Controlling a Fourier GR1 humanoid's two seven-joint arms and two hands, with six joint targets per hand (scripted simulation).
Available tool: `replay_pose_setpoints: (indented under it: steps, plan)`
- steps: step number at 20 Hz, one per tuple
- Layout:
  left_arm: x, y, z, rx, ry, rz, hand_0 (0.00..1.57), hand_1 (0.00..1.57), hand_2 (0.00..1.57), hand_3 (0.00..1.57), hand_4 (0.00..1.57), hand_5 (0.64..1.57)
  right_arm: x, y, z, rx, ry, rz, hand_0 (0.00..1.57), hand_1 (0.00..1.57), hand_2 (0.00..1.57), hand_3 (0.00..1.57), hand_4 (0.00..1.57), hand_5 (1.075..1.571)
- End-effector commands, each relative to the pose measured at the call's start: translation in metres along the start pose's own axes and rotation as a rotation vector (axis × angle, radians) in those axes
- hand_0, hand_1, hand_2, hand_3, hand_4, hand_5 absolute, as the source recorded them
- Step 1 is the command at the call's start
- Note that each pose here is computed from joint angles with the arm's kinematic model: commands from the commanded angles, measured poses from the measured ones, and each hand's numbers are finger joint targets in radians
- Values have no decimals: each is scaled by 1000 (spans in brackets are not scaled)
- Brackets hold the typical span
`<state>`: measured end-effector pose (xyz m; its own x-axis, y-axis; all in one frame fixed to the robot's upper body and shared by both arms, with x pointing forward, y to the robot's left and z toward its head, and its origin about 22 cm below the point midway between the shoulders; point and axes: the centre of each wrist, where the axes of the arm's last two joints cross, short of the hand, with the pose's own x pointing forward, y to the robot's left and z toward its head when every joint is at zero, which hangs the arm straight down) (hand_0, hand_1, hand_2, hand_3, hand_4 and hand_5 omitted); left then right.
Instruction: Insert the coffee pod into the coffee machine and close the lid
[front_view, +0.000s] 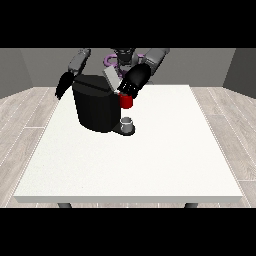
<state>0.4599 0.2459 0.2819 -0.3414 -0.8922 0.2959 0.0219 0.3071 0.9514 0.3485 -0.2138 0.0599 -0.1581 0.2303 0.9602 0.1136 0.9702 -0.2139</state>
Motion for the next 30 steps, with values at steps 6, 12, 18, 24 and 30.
replay_pose_setpoints:
  steps: [6,12,18,24,30]
  plan:
    - [7,4,-5,28,3,47,1110,1110,1122,969,0,1571,-2,3,-1,-1,6,9,0,0,0,0,0,1571]
    - [-10,-3,2,116,-32,14,1247,1247,1210,954,0,1571,10,6,-1,2,-21,-3,0,0,0,0,0,1571]
    - [-2,25,3,127,-27,-21,1250,1250,1216,940,0,1571,10,3,-3,27,-8,16,0,0,0,0,144,1571]
    - [-17,42,14,183,-62,-110,925,925,982,695,0,1571,31,18,-6,14,-83,21,0,0,0,0,218,1571]
    - [-17,48,15,168,-25,-134,0,0,635,508,0,1571,17,6,-6,7,-50,32,0,0,0,0,160,1571]
